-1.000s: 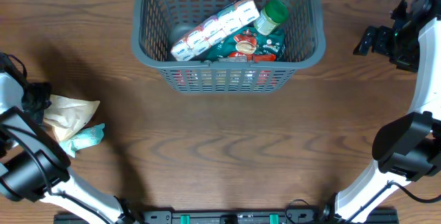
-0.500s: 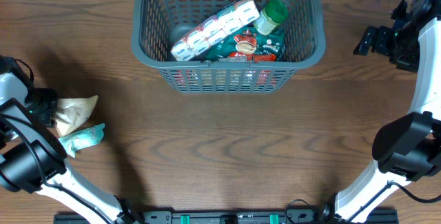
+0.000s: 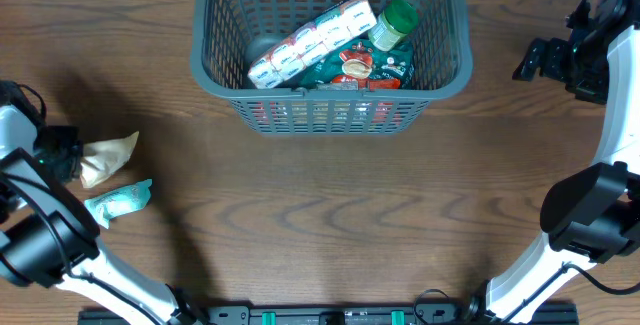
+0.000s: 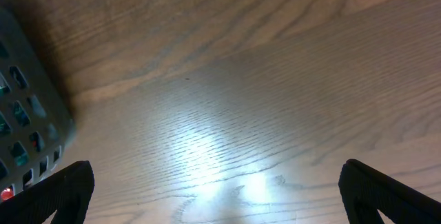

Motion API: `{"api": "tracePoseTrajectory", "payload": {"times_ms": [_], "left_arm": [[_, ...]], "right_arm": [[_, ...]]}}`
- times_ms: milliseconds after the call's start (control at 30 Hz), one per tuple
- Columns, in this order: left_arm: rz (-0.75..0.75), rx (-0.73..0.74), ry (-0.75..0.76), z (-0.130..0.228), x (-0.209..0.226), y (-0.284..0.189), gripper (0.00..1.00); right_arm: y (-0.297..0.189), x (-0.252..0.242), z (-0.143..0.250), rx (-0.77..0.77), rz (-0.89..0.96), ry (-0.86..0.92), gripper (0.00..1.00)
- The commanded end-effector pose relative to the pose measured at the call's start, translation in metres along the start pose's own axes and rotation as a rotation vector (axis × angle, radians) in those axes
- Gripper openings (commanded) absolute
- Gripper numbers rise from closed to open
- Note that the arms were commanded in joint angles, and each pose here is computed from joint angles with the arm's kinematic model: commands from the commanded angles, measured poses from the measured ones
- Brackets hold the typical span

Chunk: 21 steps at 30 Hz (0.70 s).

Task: Pack container
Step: 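Move the left gripper to the crumpled beige pouch and grasp it, then carry the beige pouch with the left gripper into the basket and release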

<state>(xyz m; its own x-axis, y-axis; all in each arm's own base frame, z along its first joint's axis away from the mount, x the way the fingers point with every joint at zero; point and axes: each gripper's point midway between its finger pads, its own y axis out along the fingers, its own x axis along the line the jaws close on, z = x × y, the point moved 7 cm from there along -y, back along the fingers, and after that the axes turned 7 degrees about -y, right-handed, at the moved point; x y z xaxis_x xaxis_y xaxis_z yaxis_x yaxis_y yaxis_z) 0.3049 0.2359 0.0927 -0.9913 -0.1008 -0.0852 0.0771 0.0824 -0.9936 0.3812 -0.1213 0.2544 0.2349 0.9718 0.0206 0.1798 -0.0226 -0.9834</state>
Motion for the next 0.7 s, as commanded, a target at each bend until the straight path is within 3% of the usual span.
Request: {"api": "tracePoseTrajectory", "payload": {"times_ms": [0, 167, 267, 500, 667], "left_arm": [[0.158, -0.017, 0.117, 0.003, -0.007, -0.052, 0.06], [0.540, -0.053, 0.348, 0.018, -0.024, -0.142, 0.06], [0.759, -0.158, 0.559, 0.034, -0.028, -0.201, 0.06], [1.031, -0.598, 1.338, 0.127, -0.015, -0.313, 0.06], [1.234, -0.859, 1.630, 0.187, 0.000, -0.367, 0.07]], "right_arm": [[-0.001, 0.000, 0.000, -0.005, -0.007, -0.033, 0.99], [-0.001, 0.000, 0.000, -0.004, -0.007, -0.034, 0.99], [-0.001, 0.000, 0.000, -0.005, -0.007, -0.041, 0.99], [-0.001, 0.000, 0.000, -0.006, -0.007, -0.060, 0.99], [-0.001, 0.000, 0.000, -0.005, -0.007, -0.071, 0.99]]}}
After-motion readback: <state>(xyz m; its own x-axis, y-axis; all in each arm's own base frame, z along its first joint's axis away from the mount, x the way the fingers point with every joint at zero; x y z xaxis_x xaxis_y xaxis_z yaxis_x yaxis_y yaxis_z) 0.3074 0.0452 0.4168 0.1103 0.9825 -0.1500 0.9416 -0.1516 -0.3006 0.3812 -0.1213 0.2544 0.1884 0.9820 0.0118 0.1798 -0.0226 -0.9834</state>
